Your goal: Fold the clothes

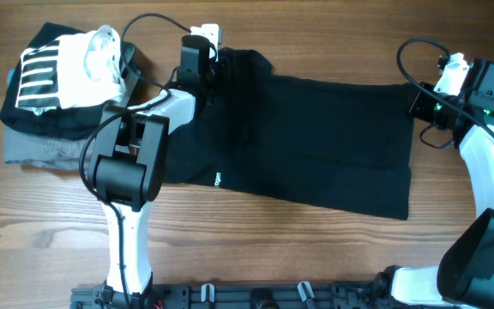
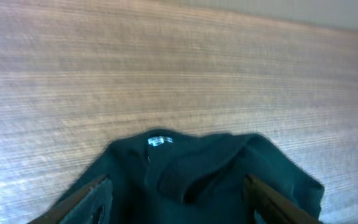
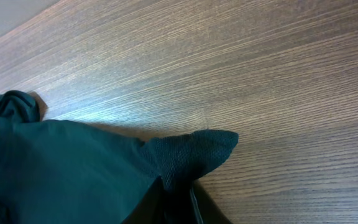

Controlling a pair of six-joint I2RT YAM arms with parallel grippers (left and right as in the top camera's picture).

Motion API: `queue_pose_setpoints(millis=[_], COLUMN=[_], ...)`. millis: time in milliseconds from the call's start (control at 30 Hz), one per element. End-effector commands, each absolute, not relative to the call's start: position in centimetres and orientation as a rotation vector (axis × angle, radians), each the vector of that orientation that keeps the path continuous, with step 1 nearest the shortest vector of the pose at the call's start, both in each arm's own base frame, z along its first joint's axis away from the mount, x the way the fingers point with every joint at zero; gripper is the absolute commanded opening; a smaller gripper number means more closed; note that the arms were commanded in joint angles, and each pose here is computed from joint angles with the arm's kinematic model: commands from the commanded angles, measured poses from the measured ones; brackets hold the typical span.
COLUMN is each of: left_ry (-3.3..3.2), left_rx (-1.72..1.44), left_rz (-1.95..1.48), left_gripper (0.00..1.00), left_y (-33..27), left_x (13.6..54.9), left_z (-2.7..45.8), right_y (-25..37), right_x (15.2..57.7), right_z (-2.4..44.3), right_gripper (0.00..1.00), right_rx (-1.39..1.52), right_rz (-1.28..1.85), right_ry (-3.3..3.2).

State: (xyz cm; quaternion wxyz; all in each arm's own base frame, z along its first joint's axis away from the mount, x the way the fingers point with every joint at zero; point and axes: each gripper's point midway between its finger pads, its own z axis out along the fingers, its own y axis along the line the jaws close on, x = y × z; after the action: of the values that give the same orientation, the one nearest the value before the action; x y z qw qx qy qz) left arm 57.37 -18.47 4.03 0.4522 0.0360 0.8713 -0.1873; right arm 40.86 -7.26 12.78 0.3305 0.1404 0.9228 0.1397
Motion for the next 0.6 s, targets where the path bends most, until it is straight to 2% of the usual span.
queue_pose_setpoints(millis=[0,167,367,400,433,533,567], left_ry=[2.113,2.132,2.137,2.137,2.137,2.125,2.114], left_rx=[0.078,0.090,0.089,0.089,0.090,0.107,0.110], left_rz=[-0.425,-0.440,-0.440,-0.440,-0.440,-0.491,-0.509], left_gripper=[0.60,0.58,0.45,0.40,0.29,0.04,0.04], left_y=[-17.8,-18.2,-18.2,-18.2,-18.2,-18.8,-19.0], left_x=[58.3,58.0,58.0,58.0,58.0,57.9,58.0], left_z=[3.7,2.1,1.7,1.7,1.7,2.3,2.9], right_y=[-6.7,-6.7,-6.7,-6.6,-6.6,-6.6,-6.6], right_x=[40.8,40.8,40.7,40.7,40.7,40.5,40.5], right_z=[13.3,13.3,13.3,13.2,13.2,13.1,13.1], right_gripper=[0.14,0.15,0.15,0.15,0.15,0.16,0.15], right_rx=[0.353,0.355,0.357,0.357,0.359,0.361,0.362], right_rz=[0.386,0.387,0.388,0.389,0.390,0.391,0.392], right_ry=[2.402,2.402,2.405,2.406,2.407,2.415,2.417])
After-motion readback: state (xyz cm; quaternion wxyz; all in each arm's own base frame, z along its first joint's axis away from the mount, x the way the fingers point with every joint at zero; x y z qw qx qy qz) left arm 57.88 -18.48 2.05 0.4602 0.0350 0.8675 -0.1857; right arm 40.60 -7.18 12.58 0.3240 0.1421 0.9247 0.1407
